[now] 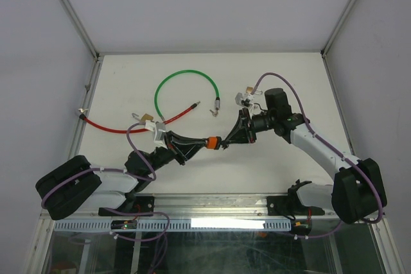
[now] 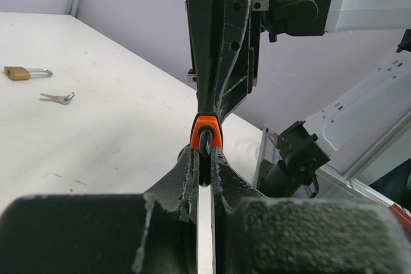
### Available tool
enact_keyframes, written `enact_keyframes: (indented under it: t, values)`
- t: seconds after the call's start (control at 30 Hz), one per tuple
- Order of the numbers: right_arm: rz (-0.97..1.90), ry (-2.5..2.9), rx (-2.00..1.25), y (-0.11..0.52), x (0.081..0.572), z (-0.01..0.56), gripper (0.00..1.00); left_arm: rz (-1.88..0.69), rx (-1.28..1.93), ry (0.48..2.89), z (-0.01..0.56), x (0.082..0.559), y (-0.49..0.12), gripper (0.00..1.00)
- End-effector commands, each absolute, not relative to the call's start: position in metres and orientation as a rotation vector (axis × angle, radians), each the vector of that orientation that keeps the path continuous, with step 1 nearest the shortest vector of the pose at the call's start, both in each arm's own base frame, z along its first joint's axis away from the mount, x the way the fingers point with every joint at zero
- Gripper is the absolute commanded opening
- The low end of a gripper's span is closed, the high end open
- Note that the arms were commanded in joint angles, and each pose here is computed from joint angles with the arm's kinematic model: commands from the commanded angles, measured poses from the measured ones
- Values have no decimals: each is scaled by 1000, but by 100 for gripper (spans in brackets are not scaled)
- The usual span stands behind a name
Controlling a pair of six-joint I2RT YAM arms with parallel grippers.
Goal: Lock with the key
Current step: Lock the lock.
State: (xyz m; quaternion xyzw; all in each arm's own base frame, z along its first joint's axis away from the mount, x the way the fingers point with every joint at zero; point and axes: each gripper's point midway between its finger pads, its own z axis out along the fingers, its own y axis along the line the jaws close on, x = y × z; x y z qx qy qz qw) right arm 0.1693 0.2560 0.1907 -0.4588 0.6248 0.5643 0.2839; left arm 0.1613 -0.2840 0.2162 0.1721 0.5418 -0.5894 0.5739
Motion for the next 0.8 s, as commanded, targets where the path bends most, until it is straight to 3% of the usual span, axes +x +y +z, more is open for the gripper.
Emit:
enact_keyframes:
  t: [0.0,0.03,0.5,0.77]
  values:
    - [1484,1619,-1266,258,171,197,4,-1409,336,967,279,148,-261,0]
    - [1481,1616,-1271,257,171,197,0,-1400,329,970,278,148,-258,0]
    - [1529,1614,-1289,252,173,191,0,-1338,188,864,293,144,-205,0]
    - [1156,1829,-907,210,265,177,0,-1293,208,1049,264,161,-221,0]
